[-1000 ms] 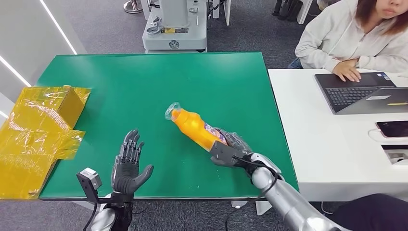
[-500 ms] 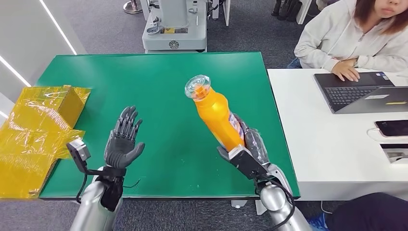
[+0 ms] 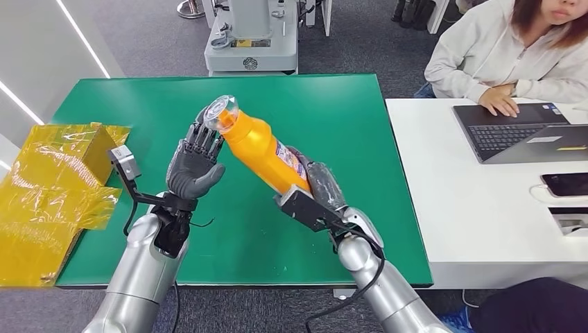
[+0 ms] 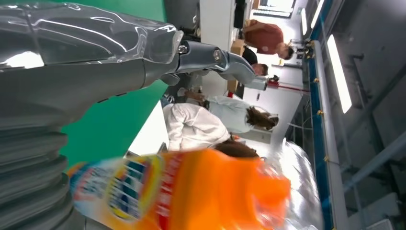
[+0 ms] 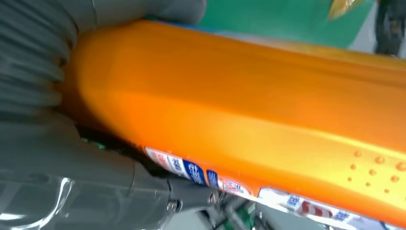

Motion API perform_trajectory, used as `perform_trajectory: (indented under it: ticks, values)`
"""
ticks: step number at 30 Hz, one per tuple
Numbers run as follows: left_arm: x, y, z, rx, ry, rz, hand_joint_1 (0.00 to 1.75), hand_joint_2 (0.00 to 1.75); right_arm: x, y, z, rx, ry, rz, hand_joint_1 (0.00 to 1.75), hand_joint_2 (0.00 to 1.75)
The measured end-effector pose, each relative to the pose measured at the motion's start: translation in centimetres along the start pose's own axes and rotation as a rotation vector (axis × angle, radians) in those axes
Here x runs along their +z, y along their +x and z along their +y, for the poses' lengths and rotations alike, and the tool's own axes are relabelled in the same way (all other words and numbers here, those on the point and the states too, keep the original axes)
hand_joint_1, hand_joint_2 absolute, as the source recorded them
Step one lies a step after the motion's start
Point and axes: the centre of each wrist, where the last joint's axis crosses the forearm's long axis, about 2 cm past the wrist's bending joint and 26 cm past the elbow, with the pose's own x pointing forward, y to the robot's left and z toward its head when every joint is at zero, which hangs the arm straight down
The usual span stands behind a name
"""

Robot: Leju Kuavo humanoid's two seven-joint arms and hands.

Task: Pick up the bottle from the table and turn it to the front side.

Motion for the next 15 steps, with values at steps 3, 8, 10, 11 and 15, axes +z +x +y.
perform_trajectory:
  ticks: [3, 8, 10, 11, 15]
  values:
    - [-0.3, 0.2, -0.1, -0.005, -0.021, 0.011, 0.00, 1.75, -0.2, -0.5, 0.6, -0.001, 0.031, 0.023, 1.75, 1.75]
    - [-0.1, 0.0, -0.1, -0.031, -0.046, 0.039, 0.00, 1.75, -0.4, -1.2, 0.8, 0.012, 0.063, 0.052, 1.75, 1.75]
    - [-0.1, 0.0, -0.1, -0.042, -0.052, 0.044, 0.00, 1.75, -0.4, -1.3, 0.7, 0.016, 0.069, 0.058, 1.75, 1.75]
    - [-0.2, 0.0, -0.1, -0.047, -0.054, 0.047, 0.00, 1.75, -0.5, -1.4, 0.7, 0.019, 0.072, 0.059, 1.75, 1.75]
    - [-0.4, -0.2, 0.0, -0.076, -0.055, 0.064, 0.00, 1.75, -0.8, -1.4, 0.6, 0.040, 0.090, 0.066, 1.75, 1.75]
